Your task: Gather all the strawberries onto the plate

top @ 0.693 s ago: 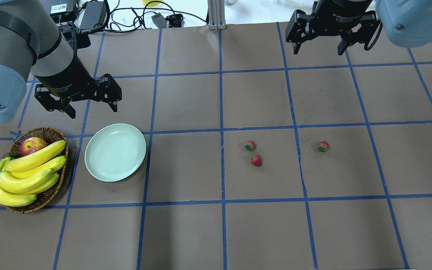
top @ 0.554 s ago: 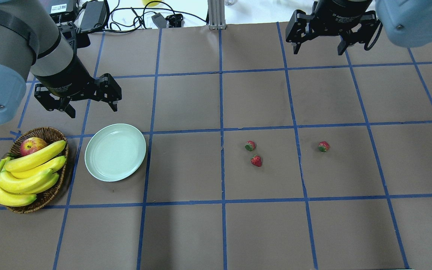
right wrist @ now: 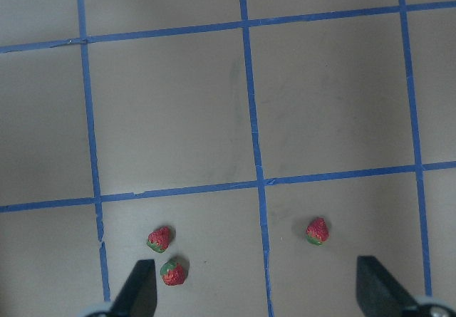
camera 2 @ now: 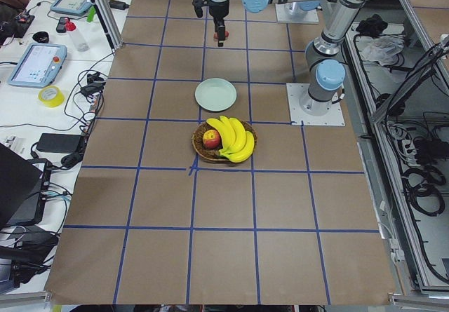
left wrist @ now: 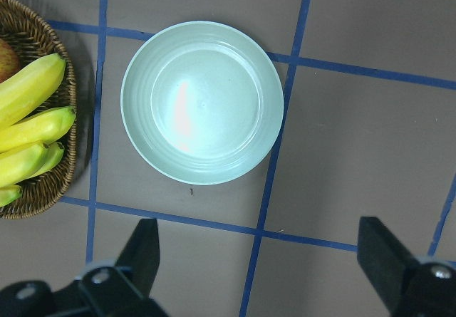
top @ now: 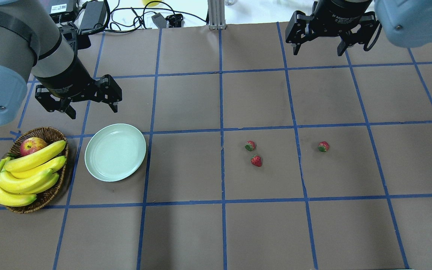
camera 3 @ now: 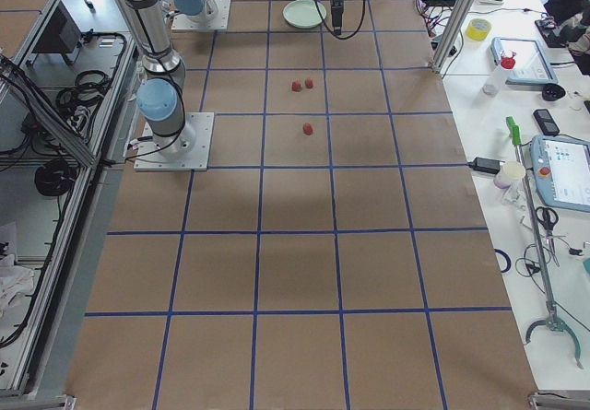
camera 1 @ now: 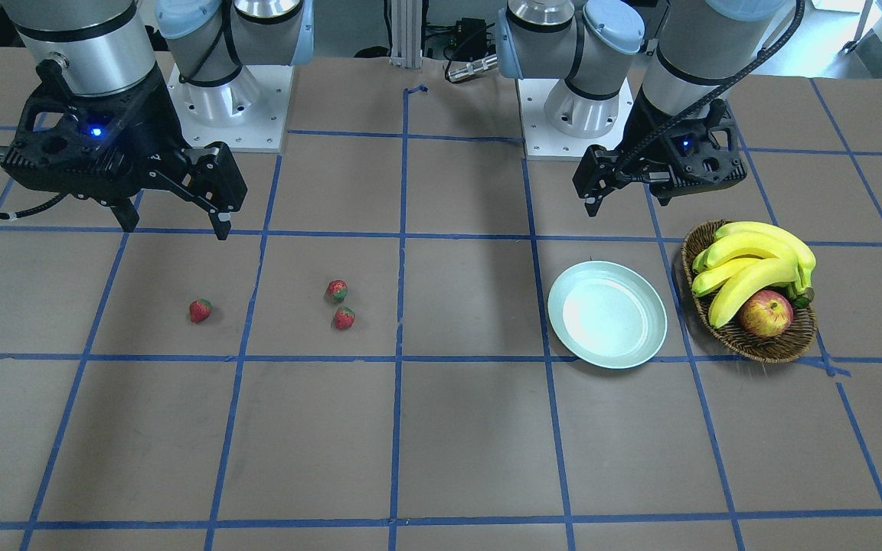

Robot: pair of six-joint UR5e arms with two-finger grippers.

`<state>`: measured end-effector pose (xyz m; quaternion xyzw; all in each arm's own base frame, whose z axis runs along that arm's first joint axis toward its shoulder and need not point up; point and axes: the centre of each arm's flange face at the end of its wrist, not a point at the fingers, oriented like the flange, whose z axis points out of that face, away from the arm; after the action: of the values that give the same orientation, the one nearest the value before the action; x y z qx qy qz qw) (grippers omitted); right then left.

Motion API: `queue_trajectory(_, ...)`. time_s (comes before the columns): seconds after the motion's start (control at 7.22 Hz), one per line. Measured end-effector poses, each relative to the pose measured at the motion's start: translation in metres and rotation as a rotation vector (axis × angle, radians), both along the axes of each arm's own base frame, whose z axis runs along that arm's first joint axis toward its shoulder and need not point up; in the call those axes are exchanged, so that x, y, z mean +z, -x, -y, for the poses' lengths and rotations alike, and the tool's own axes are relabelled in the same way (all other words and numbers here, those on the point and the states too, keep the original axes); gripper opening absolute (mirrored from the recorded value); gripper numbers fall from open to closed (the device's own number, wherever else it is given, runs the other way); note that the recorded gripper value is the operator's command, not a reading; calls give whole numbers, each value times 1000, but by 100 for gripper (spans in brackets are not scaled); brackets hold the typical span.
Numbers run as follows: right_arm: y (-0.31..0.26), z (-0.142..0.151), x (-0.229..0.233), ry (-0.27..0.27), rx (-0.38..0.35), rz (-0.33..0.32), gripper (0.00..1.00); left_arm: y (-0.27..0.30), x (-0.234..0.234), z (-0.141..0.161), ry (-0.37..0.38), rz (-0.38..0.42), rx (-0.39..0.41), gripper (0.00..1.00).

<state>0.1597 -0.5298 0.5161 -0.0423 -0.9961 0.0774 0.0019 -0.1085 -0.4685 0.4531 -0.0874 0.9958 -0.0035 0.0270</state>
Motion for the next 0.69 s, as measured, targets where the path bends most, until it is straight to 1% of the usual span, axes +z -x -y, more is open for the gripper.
queue_trajectory(0.42,0,0,1,1,3,0,100,0,-1,0,0,-2,7,100)
queue_trajectory(0.69,1,1,6,11,0,-3,100,0,2,0,6,-2,10,100)
